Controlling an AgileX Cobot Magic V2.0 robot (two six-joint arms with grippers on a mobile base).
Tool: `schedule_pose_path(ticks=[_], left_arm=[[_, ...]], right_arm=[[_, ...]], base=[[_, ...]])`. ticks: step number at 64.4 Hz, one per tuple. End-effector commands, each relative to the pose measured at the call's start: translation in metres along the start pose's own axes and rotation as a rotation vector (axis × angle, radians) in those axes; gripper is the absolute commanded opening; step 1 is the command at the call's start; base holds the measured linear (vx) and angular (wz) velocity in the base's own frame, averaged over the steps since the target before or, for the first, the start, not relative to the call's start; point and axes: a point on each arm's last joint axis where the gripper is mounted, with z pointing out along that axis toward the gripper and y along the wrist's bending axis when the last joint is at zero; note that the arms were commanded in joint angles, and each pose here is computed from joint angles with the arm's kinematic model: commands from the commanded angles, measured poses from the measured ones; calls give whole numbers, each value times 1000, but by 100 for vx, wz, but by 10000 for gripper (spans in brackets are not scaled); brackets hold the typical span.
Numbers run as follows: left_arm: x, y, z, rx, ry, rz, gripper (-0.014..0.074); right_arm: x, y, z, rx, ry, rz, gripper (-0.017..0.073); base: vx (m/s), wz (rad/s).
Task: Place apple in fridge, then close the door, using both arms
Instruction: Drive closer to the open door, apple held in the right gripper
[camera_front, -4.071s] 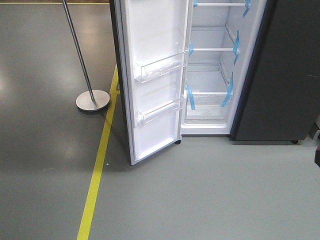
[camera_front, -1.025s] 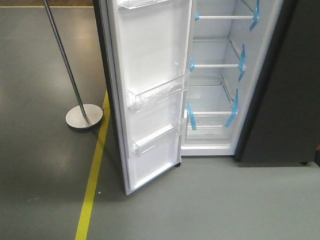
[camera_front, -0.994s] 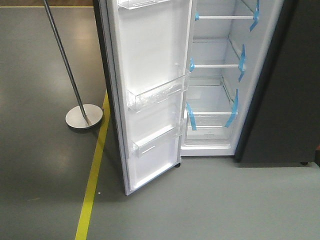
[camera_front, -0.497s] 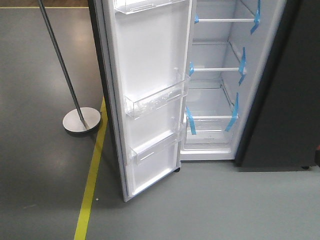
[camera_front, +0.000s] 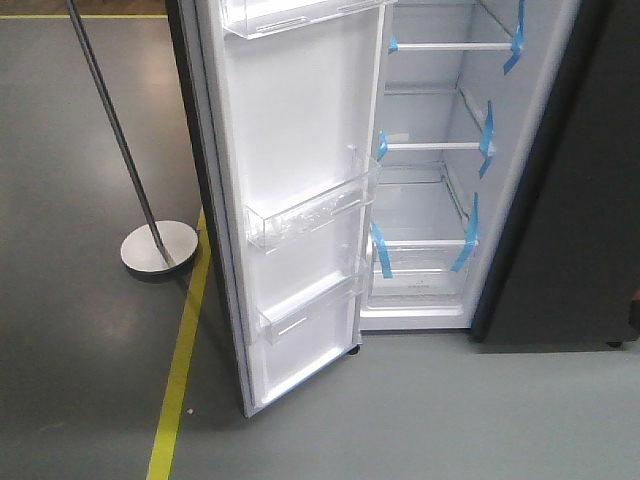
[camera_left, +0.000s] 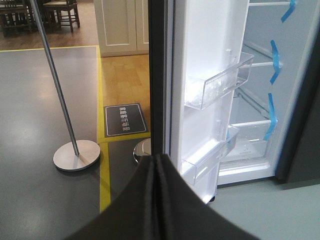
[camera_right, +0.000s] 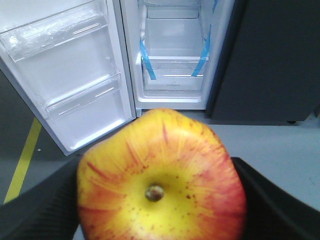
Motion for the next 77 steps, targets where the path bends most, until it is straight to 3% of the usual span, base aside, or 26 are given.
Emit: schedule_pose_path(ticks=[1, 77], left_arm=[[0, 0, 1, 10, -63, -4, -6], [0, 0, 1, 10, -63, -4, -6]], right_arm=[[-14, -1, -6, 14, -100, 2, 188], [-14, -1, -6, 14, -100, 2, 188]], base=[[6, 0], [6, -1]])
